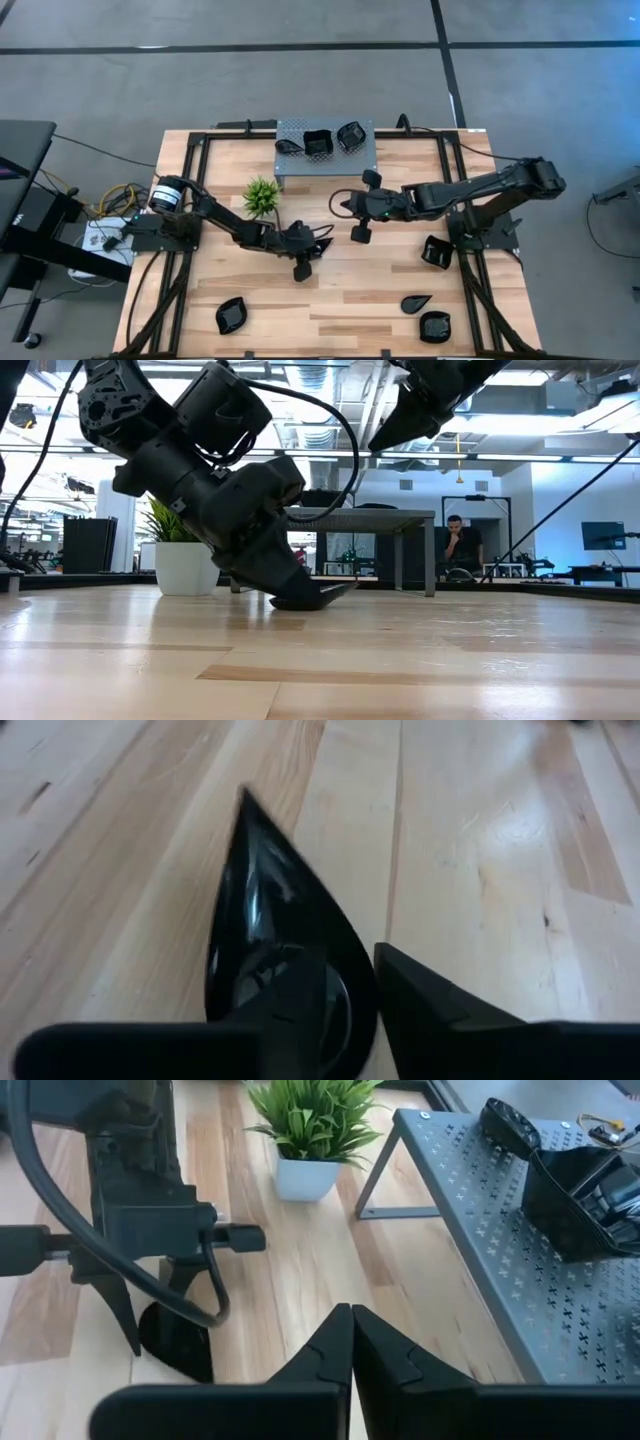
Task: Pick & Place Mini shaped plates
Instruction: Stack the black drop-shaped plate on top of the black drop-shaped plate on the shelf
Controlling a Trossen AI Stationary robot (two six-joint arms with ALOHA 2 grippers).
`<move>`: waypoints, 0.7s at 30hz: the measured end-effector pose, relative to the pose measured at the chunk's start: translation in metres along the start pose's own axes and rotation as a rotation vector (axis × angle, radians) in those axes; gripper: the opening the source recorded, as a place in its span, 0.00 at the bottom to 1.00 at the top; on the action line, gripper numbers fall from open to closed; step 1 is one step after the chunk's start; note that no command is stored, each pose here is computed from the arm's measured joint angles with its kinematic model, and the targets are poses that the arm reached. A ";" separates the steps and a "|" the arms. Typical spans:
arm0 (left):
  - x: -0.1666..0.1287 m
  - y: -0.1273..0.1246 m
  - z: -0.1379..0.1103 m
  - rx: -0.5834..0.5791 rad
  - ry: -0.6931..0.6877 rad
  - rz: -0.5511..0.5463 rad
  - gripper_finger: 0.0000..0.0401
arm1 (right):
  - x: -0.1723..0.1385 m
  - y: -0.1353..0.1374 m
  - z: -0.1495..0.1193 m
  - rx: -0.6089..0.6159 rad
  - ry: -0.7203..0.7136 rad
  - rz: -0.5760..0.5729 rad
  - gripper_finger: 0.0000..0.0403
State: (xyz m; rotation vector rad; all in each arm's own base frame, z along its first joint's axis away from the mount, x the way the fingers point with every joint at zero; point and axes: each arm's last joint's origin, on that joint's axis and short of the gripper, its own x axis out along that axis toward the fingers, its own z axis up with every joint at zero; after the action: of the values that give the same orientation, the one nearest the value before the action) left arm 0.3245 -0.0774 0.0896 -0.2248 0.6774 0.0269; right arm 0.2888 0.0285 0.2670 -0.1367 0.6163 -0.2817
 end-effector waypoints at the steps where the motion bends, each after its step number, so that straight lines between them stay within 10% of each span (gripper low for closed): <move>1: 0.000 0.000 0.000 0.001 0.000 0.005 0.19 | 0.000 0.000 0.000 0.000 -0.001 0.000 0.00; 11: -0.013 -0.006 0.005 0.037 -0.002 0.010 0.02 | 0.000 0.000 0.000 0.001 -0.003 0.000 0.00; 21: -0.119 -0.011 0.053 0.282 -0.031 0.065 0.01 | 0.000 -0.001 0.000 0.004 -0.003 -0.002 0.00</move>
State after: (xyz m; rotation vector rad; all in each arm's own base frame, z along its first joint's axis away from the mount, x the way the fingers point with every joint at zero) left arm 0.2655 -0.0706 0.2061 0.0690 0.6497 -0.0029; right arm 0.2892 0.0274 0.2673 -0.1344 0.6129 -0.2850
